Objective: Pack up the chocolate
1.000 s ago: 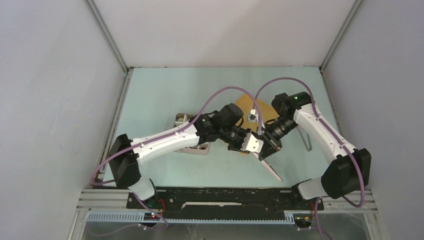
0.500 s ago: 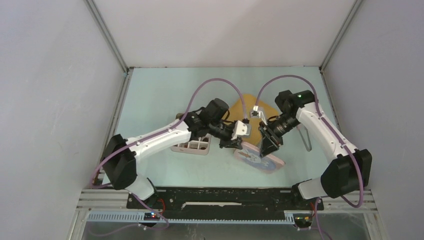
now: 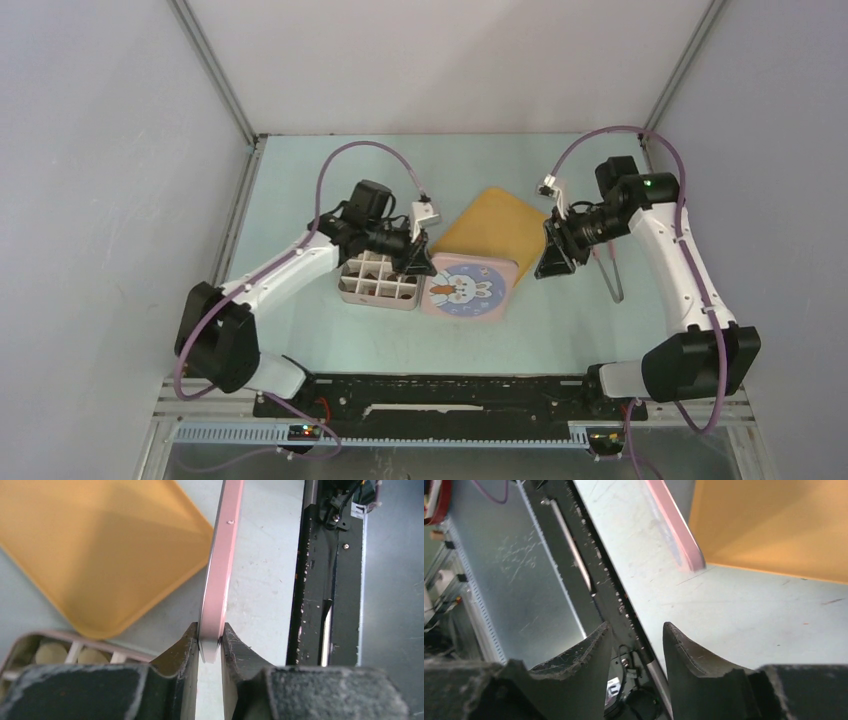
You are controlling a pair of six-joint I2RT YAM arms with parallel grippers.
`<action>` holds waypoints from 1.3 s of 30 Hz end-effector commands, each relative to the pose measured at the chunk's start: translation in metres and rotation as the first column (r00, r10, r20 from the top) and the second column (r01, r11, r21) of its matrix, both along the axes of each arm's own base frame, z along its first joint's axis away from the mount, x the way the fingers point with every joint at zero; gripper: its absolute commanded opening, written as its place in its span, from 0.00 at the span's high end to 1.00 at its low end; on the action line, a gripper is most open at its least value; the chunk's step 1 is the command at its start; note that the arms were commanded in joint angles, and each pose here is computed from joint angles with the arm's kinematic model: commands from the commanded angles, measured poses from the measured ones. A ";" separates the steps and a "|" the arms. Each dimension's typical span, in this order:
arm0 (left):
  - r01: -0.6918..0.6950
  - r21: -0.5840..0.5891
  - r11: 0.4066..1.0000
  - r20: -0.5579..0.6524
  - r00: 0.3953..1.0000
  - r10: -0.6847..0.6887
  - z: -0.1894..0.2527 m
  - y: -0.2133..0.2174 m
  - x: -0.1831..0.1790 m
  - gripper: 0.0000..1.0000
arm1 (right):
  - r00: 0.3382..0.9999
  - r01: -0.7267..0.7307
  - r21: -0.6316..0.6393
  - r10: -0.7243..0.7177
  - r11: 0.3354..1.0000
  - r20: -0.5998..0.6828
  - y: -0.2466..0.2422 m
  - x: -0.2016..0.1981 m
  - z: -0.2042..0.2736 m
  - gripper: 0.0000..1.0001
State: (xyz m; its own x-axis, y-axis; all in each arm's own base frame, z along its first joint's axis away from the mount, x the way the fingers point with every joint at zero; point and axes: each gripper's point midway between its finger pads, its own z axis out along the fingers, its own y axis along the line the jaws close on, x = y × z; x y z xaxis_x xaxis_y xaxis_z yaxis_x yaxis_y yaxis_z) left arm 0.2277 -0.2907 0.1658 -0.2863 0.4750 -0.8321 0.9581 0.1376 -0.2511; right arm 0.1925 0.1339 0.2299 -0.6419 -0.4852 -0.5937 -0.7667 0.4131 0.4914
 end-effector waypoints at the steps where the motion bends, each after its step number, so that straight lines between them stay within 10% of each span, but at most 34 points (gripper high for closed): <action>1: -0.067 -0.020 0.998 -0.096 0.993 0.065 0.011 0.027 -0.011 0.88 | 0.989 0.117 -0.032 -0.113 0.993 0.096 -0.003 0.038 -0.007 0.54; 3: -0.104 -0.094 0.990 0.013 0.994 0.106 0.057 0.046 -0.021 0.88 | 0.980 0.166 -0.048 -0.159 0.985 0.123 -0.004 0.054 -0.016 0.53; 5: -0.155 0.014 0.988 -0.151 0.976 0.156 0.008 0.052 -0.005 0.88 | 0.974 0.193 -0.052 -0.185 0.980 0.129 -0.002 0.065 -0.024 0.52; 15: -0.342 0.062 0.938 -0.221 0.912 0.347 0.004 0.103 0.015 0.90 | 0.997 -0.058 -0.168 0.065 0.984 0.035 0.082 0.032 -0.081 0.44; 39: -0.547 0.135 0.826 -0.514 0.674 0.531 -0.047 0.182 0.096 0.90 | 0.988 -0.115 -0.060 0.108 0.992 -0.113 0.164 0.061 -0.107 0.36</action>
State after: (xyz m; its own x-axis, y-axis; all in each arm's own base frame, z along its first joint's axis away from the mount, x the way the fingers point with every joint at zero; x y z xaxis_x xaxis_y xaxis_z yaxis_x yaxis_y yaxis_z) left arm 0.2972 -0.1182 0.1095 -0.9008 0.0982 -0.4231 0.4039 0.5477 -0.7327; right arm 0.2474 0.2849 0.0967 -0.6608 -0.6151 -0.4301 -0.7352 0.4148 0.5361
